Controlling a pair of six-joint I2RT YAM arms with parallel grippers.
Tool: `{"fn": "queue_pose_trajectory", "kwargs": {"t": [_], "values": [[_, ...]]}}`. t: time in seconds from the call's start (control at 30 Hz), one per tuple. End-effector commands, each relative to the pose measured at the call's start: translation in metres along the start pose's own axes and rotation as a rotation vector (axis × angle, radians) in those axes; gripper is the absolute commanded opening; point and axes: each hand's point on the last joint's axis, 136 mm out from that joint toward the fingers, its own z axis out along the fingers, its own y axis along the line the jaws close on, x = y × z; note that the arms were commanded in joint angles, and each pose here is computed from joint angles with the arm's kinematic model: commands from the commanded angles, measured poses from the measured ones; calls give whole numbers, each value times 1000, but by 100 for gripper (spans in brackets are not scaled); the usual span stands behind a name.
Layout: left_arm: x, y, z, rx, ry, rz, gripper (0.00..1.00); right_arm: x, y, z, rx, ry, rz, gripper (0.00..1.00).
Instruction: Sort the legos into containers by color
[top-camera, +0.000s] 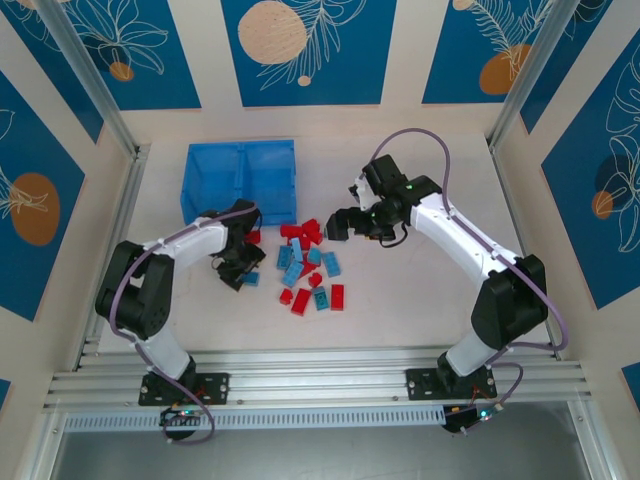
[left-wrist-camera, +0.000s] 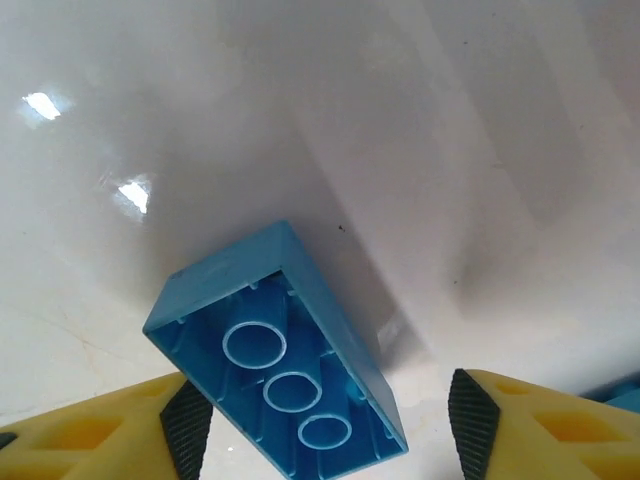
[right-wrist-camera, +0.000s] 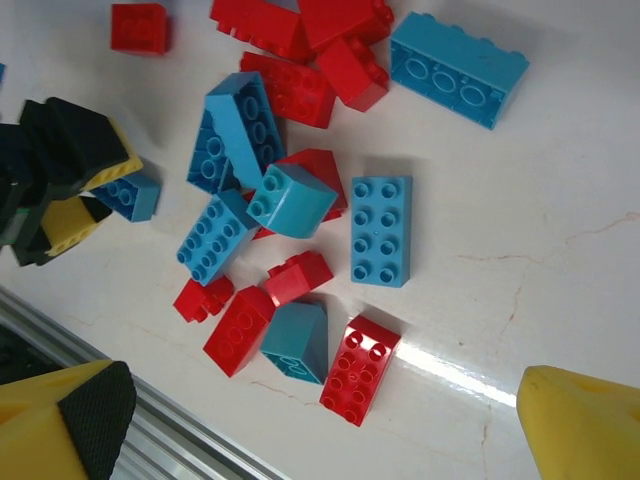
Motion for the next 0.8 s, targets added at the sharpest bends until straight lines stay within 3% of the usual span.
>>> {"fn": "queue_pose_trajectory", "kwargs": {"t": [0.0, 0.1, 0.37, 0.53, 0.63, 0.77], "values": [[-1, 8, 1, -45, 26, -63, 58, -11, 41, -23, -167, -41, -108, 100], [0, 14, 7, -72, 43, -62, 50, -11, 61, -28, -252, -61, -185, 100], [2, 25, 18, -107, 70, -63, 46, -16, 67, -34, -231, -98, -213, 100], [1, 21, 15, -91, 72, -34, 35, -19, 72, -39, -248, -119, -243, 99], [-5, 7, -9, -44, 41, 19, 29, -19, 81, -46, -293, -140, -297, 99], [-21, -23, -68, 39, -58, 160, 26, -20, 92, -58, -341, -210, -366, 100]]}}
